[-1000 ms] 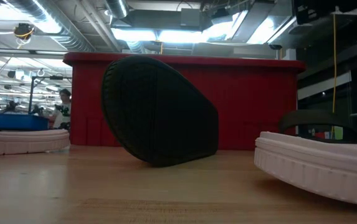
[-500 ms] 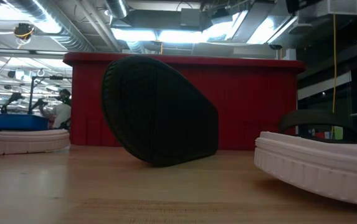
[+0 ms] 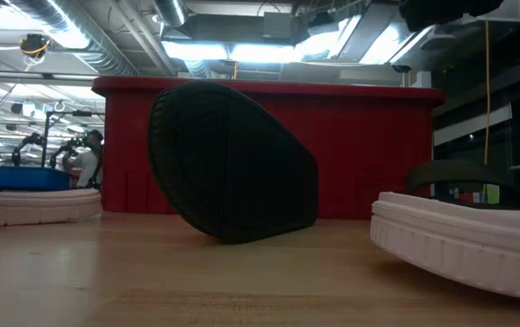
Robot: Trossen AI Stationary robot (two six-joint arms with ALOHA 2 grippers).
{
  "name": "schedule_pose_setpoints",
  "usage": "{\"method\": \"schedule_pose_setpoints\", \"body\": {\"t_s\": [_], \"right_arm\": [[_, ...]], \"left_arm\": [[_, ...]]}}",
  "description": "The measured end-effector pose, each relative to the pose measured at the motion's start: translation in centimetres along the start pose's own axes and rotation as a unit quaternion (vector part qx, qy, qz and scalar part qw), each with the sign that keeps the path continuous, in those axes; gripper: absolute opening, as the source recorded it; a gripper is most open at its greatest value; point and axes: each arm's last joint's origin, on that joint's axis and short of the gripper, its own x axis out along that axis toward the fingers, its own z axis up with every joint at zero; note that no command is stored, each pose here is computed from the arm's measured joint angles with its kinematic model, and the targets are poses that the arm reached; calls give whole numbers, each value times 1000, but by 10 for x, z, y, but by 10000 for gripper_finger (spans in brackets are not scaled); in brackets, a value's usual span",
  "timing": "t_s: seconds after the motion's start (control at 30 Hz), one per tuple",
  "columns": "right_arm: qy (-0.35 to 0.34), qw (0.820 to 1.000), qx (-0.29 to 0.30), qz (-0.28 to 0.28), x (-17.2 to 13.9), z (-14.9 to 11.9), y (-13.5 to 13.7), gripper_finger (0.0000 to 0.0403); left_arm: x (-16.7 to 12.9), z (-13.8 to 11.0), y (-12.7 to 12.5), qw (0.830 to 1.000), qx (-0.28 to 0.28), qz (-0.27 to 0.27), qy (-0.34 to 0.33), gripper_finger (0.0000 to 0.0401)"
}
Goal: Pick and place slides into bin
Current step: Put the left black slides into the red bin
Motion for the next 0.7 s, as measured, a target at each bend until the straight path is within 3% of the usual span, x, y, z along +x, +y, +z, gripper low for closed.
{"method": "schedule_pose_setpoints", "body": {"t_s": [0.17,0.33,0.47,0.7], "right_arm": [[-5,1000,5,-4,0,1,0,6],[-11,1000,5,-5,0,2,0,6],[-11,1000,4,-5,0,2,0,6],[-9,1000,-24,-5,0,2,0,6]], "left_arm": [[-3,14,-18,999,16,6,28,111],[-8,23,-32,997,-26,21,67,112],[-5,19,-38,994,-42,43,89,111],[11,1,-52,986,-102,32,126,111]]}}
